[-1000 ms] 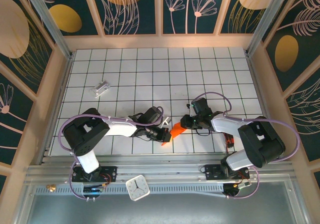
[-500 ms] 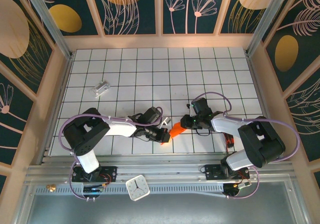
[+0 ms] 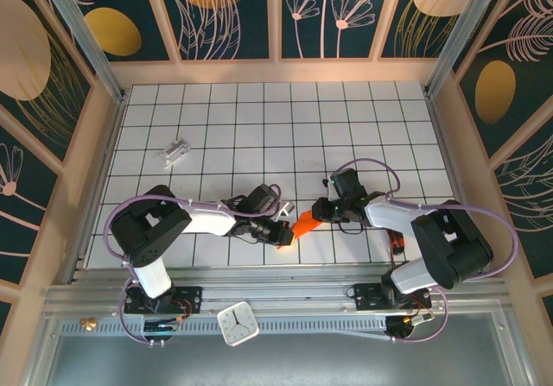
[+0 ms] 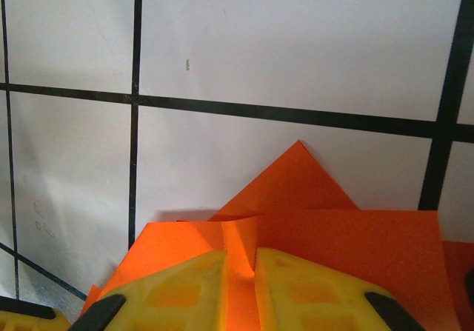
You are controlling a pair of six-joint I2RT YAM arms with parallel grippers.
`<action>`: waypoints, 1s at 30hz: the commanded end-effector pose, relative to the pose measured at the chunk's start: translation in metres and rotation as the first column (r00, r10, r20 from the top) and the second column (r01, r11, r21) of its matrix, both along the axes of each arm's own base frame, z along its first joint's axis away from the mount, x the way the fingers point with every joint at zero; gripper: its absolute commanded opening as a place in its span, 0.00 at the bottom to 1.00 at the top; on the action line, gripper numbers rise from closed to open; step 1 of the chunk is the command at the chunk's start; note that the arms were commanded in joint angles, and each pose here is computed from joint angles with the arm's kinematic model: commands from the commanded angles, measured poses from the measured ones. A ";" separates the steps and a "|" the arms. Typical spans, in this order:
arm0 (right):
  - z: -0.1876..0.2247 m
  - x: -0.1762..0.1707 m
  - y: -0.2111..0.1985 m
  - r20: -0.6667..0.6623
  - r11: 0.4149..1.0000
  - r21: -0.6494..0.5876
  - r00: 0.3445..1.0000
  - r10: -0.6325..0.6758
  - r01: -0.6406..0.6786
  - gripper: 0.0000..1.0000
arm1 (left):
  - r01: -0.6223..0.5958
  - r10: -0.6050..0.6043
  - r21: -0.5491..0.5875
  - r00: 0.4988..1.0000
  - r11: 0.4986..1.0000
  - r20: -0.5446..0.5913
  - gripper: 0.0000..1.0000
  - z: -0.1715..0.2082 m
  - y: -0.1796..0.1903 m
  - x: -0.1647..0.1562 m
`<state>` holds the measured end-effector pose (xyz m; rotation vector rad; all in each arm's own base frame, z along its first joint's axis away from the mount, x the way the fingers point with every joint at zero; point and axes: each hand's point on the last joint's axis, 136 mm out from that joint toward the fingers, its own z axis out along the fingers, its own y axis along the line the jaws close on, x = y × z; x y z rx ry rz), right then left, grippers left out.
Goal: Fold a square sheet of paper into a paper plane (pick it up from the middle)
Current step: Perform the fifth fold on the wing at the bottom-center of the table.
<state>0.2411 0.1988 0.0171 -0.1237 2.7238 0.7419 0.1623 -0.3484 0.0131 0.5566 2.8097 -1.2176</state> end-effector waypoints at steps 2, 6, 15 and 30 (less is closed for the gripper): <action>-0.024 -0.015 -0.027 -0.071 0.991 -0.129 0.997 -0.028 0.019 0.20 | -0.015 0.028 0.190 0.998 0.982 -0.062 0.00 -0.040 0.039 -0.015; -0.027 -0.015 -0.031 -0.078 0.988 -0.154 0.996 -0.037 0.025 0.20 | -0.007 0.026 0.238 0.997 0.971 -0.078 0.00 -0.046 0.052 -0.022; -0.040 -0.019 -0.041 -0.118 0.977 -0.211 0.991 -0.067 0.041 0.18 | -0.002 0.028 0.254 0.995 0.967 -0.099 0.00 -0.043 0.065 -0.035; -0.048 -0.020 -0.047 -0.147 0.969 -0.241 0.986 -0.083 0.046 0.17 | -0.030 0.065 0.248 0.989 0.968 -0.135 0.00 -0.039 0.092 -0.049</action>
